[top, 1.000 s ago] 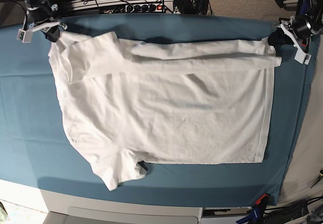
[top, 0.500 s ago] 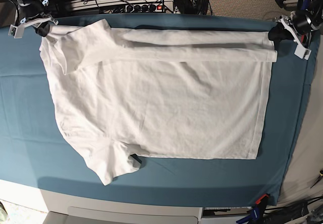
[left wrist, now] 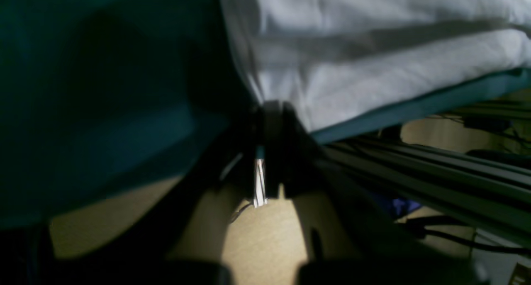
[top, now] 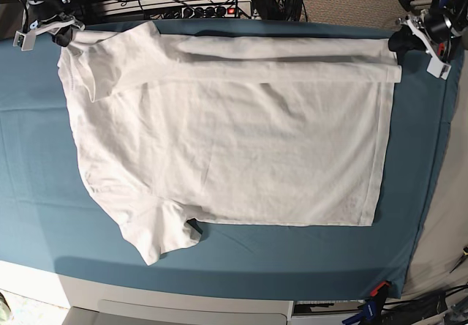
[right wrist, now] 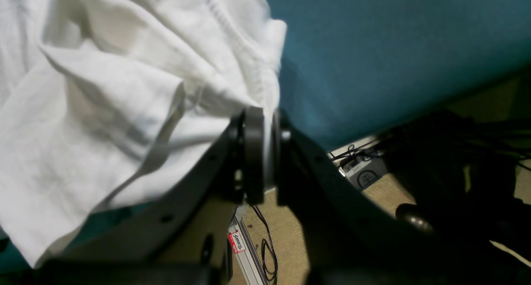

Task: Fold the T-shirt properly
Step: 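Pull the folded edge with both grippers to straighten it, then release, then move both grippers to the shirt's hem corners and grasp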

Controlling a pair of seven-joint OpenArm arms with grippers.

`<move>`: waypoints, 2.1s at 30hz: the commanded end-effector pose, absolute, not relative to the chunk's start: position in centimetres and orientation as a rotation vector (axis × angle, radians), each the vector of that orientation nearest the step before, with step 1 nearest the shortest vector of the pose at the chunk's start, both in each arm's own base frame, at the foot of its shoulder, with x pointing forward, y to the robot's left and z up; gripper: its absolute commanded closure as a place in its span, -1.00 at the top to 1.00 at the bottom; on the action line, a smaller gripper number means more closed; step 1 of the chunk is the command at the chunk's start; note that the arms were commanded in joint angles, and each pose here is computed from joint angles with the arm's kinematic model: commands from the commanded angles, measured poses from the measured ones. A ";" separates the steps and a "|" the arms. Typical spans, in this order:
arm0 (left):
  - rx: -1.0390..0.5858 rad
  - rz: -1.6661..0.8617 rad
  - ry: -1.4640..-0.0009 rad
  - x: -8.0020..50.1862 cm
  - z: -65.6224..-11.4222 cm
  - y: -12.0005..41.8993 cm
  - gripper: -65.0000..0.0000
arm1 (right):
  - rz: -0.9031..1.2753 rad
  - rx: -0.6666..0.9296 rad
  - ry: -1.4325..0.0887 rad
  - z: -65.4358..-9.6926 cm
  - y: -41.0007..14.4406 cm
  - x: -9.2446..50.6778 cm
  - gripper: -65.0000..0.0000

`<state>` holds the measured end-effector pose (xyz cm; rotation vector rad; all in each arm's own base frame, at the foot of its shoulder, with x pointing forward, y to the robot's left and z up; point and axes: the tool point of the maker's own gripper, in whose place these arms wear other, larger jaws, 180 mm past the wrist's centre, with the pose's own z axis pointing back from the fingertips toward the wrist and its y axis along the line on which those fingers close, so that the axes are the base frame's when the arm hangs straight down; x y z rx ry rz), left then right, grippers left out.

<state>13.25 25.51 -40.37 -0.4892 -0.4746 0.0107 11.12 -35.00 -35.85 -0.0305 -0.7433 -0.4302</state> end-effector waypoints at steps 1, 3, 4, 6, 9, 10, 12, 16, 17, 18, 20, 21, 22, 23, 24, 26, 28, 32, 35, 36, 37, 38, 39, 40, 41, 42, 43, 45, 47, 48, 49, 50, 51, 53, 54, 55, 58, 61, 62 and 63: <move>-0.445 -0.028 -0.390 11.6 -41.1 26.2 -1.00 | -0.415 -0.055 -0.772 -34.7 -35.7 11.4 -1.00; -0.445 -0.031 -0.394 11.7 -41.0 26.2 -1.00 | -0.416 -0.054 -0.767 -34.8 -35.7 11.3 -1.00; -0.444 -0.033 -0.396 11.7 -40.9 26.2 -1.00 | -0.415 -0.054 -0.766 -34.8 -35.7 11.3 -1.00; -0.430 -0.033 -0.411 12.0 -40.6 26.6 -1.00 | -0.414 -0.057 -0.756 -34.9 -35.7 11.0 -1.00; -0.396 -0.015 -0.448 12.8 -39.7 28.1 -1.00 | -0.411 -0.067 -0.749 -35.0 -35.8 10.8 -1.00; -0.386 -0.007 -0.458 12.9 -39.5 28.5 -1.00 | -0.411 -0.067 -0.751 -35.0 -35.8 10.9 -1.00; -0.378 0.006 -0.472 13.0 -39.1 29.1 -1.00 | -0.411 -0.066 -0.756 -34.9 -35.8 10.9 -1.00; -0.388 0.015 -0.480 13.1 -39.0 29.0 -1.00 | -0.411 -0.067 -0.759 -34.9 -35.8 11.0 -1.00; -0.396 0.017 -0.484 13.2 -38.9 28.9 -1.00 | -0.411 -0.067 -0.759 -34.9 -35.8 11.0 -1.00; -0.398 0.013 -0.489 13.2 -38.9 28.8 -1.00 | -0.411 -0.067 -0.759 -34.9 -35.8 11.0 -1.00; -0.397 0.014 -0.491 13.3 -38.8 28.9 -1.00 | -0.412 -0.066 -0.760 -34.9 -35.8 11.0 -1.00; -0.397 0.014 -0.493 13.3 -38.8 28.9 -0.98 | -0.412 -0.063 -0.761 -34.9 -35.8 11.0 -1.00; -0.398 0.015 -0.498 13.4 -38.8 28.9 -0.85 | -0.414 -0.061 -0.763 -34.8 -35.8 11.0 -1.00; -0.397 0.016 -0.502 13.5 -38.7 28.9 -0.71 | -0.414 -0.060 -0.763 -34.8 -35.8 11.0 -1.00; -0.397 0.016 -0.505 13.5 -38.7 28.9 -0.57 | -0.414 -0.060 -0.764 -34.8 -35.8 11.0 -0.84; -0.410 -0.014 -0.519 13.6 -38.5 28.6 -0.35 | -0.414 -0.061 -0.765 -34.8 -35.8 11.1 -0.51; -0.419 -0.038 -0.525 13.6 -38.4 28.3 -0.27 | -0.414 -0.064 -0.775 -34.7 -35.8 11.2 -0.35; -0.415 -0.037 -0.526 13.5 -38.4 28.4 -0.27 | -0.416 -0.070 -0.808 -34.3 -36.0 11.5 -0.35; -0.420 -0.049 -0.531 13.6 -38.3 28.3 -0.27 | -0.416 -0.073 -0.817 -34.2 -36.1 11.6 -0.35; -0.425 -0.060 -0.535 13.6 -38.2 28.2 -0.27 | -0.418 -0.076 -0.819 -34.1 -36.2 11.6 -0.35; -0.425 -0.067 -0.539 13.6 -38.1 28.2 -0.27 | -0.421 -0.081 -0.825 -34.0 -36.4 11.5 -0.35; -0.424 -0.077 -0.546 13.6 -37.8 28.2 -0.27 | -0.425 -0.091 -0.834 -33.7 -36.7 11.5 -0.35; -0.417 -0.083 -0.555 13.6 -37.4 28.4 -0.27 | -0.431 -0.102 -0.842 -33.5 -37.0 11.4 -0.35; -0.406 -0.087 -0.567 13.7 -37.0 28.6 -0.27 | -0.439 -0.114 -0.850 -33.2 -37.5 11.2 -0.35; -0.392 -0.093 -0.583 13.9 -36.4 28.9 -0.27 | -0.447 -0.128 -0.861 -32.8 -37.9 11.1 -0.35; -0.378 -0.100 -0.600 14.1 -35.7 29.2 -0.27 | -0.452 -0.143 -0.872 -32.4 -38.4 11.0 -0.35; -0.364 -0.107 -0.617 14.3 -35.1 29.5 -0.27 | -0.453 -0.159 -0.887 -31.8 -38.7 10.9 -0.35; -0.339 -0.130 -0.652 14.9 -33.7 29.7 -0.27 | -0.447 -0.193 -0.925 -30.4 -39.3 11.0 -0.35; -0.319 -0.147 -0.681 15.5 -32.5 29.6 -0.27 | -0.420 -0.224 -0.982 -28.5 -39.6 11.9 -0.35; -0.310 -0.148 -0.692 15.9 -32.0 29.5 -0.27 | -0.398 -0.238 -1.011 -27.5 -39.6 12.6 -0.35; -0.304 -0.160 -0.704 16.2 -31.5 29.1 -0.27 | -0.372 -0.253 -1.043 -26.4 -39.5 13.5 -0.35; -0.300 -0.184 -0.722 16.7 -30.9 28.6 -0.27 | -0.341 -0.273 -1.078 -25.1 -39.5 14.6 -0.35; -0.292 -0.217 -0.744 17.3 -30.1 28.1 -0.27 | -0.314 -0.293 -1.116 -23.8 -39.5 15.7 -0.35; -0.269 -0.265 -0.792 18.7 -28.6 27.5 -0.29 | -0.264 -0.332 -1.185 -21.4 -39.5 17.9 -0.35; -0.249 -0.274 -0.825 19.7 -27.7 27.5 -0.29 | -0.246 -0.347 -1.209 -20.7 -39.6 19.0 -0.35; -0.226 -0.290 -0.859 20.7 -26.9 27.7 -0.29 | -0.231 -0.354 -1.231 -20.1 -39.5 20.1 -0.35; -0.167 -0.289 -0.972 24.0 -24.3 28.9 -0.35 | -0.196 -0.328 -1.312 -19.3 -38.4 23.9 -0.35; -0.136 -0.318 -1.046 26.9 -22.8 29.2 -0.40 | -0.163 -0.247 -1.349 -20.0 -36.5 28.5 -0.35; -0.132 -0.329 -1.054 27.9 -22.7 29.2 -0.40 | -0.151 -0.219 -1.350 -20.5 -35.7 30.2 -0.35; -0.133 -0.333 -1.056 28.8 -22.8 29.0 -0.40 | -0.137 -0.194 -1.343 -21.2 -35.1 31.9 -0.35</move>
